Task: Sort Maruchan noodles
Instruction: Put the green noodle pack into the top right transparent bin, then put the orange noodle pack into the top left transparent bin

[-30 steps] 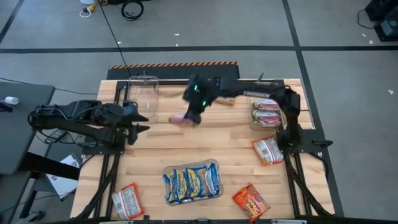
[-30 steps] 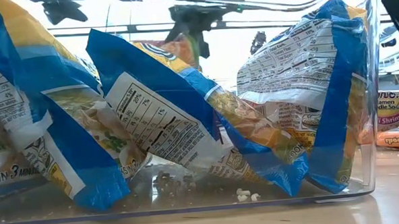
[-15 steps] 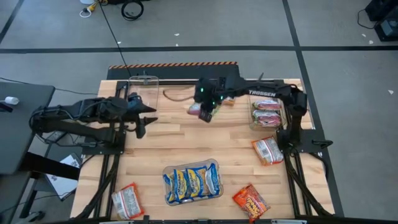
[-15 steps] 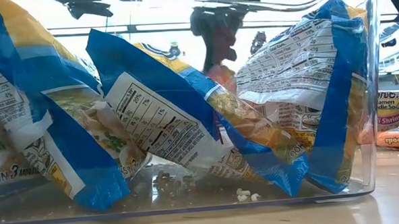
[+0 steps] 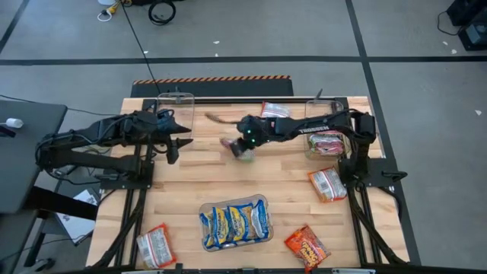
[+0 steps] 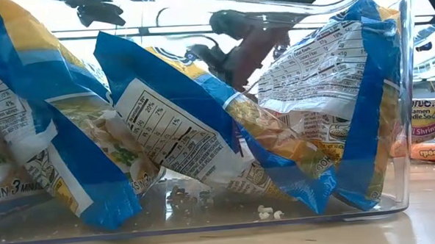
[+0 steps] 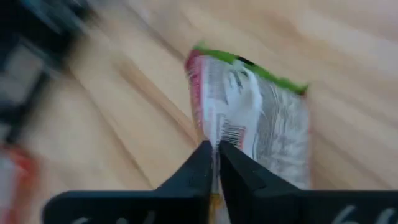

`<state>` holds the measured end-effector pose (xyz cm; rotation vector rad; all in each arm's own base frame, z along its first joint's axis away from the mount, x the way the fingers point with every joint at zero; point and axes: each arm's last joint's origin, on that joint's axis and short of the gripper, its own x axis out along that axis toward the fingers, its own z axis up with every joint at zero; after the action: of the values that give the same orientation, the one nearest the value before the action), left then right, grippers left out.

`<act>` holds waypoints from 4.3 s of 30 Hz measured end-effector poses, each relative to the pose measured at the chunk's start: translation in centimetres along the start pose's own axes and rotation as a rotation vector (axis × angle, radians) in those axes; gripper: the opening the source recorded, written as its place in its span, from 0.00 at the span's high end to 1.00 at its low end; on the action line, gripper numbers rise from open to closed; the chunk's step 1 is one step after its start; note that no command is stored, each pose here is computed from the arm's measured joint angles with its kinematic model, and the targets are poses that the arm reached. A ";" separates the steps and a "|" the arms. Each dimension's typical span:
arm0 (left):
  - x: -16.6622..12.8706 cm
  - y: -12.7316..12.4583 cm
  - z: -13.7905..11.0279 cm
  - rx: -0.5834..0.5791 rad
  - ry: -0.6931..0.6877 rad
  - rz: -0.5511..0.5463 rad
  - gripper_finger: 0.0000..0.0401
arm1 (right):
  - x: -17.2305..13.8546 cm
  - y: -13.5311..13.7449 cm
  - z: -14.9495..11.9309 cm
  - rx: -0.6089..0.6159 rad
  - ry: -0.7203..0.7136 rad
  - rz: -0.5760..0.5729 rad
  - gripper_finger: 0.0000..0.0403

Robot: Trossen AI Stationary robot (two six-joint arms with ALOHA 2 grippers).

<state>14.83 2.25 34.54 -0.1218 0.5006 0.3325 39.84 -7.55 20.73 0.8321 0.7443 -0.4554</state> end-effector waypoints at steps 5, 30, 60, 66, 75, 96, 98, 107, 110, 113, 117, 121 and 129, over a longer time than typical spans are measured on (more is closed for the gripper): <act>0.0 0.0 -0.1 0.002 0.018 -0.035 0.53 | -0.6 0.3 2.7 0.001 -0.165 0.187 0.75; -0.8 -1.0 -3.3 -0.139 0.343 -0.055 0.53 | 9.3 6.9 -4.3 -1.516 -0.179 -0.290 0.45; -0.4 -1.4 -1.5 -0.200 0.136 -0.050 0.53 | 9.8 8.7 -2.8 -1.502 -0.217 -0.222 0.98; -0.5 -2.5 -0.2 -0.216 0.019 -0.187 0.53 | -0.9 9.1 -0.6 -1.302 -0.029 -0.212 0.99; -0.7 -3.9 1.7 -0.267 -0.174 -0.269 0.53 | -17.7 2.4 2.2 -0.992 0.252 -0.376 0.99; 4.9 -7.4 4.1 -0.486 -0.295 -0.333 0.53 | -22.9 -16.8 -0.7 -0.833 0.395 -0.763 0.99; 5.4 -7.7 3.9 -0.512 -0.273 -0.335 0.53 | -23.2 -16.8 -0.6 -0.847 0.377 -0.767 0.99; 6.1 -8.1 3.7 -0.531 -0.251 -0.328 0.53 | -20.9 -18.6 -0.3 -0.872 0.371 -0.735 0.99; 5.6 -8.0 4.6 -0.517 -0.273 -0.342 0.53 | -19.8 -19.9 -0.6 -0.877 0.397 -0.770 0.99; 4.6 -8.1 5.9 -0.464 -0.294 -0.371 0.53 | -19.1 -20.9 -1.0 -0.858 0.400 -0.781 0.98; 3.5 -7.8 6.9 -0.371 -0.254 -0.337 0.53 | -19.2 -21.2 -1.1 -0.801 0.386 -0.819 0.87; 2.7 -7.0 7.2 -0.309 -0.164 -0.274 0.53 | -20.3 -20.4 -0.5 -0.751 0.398 -0.880 0.71; 2.3 -5.4 6.7 -0.234 -0.092 -0.190 0.53 | -20.5 -14.3 2.0 -0.648 0.063 -0.680 0.52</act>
<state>21.55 -0.91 39.40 -0.3769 0.3540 0.2090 18.14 -16.14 29.79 -0.0362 1.1513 -0.7346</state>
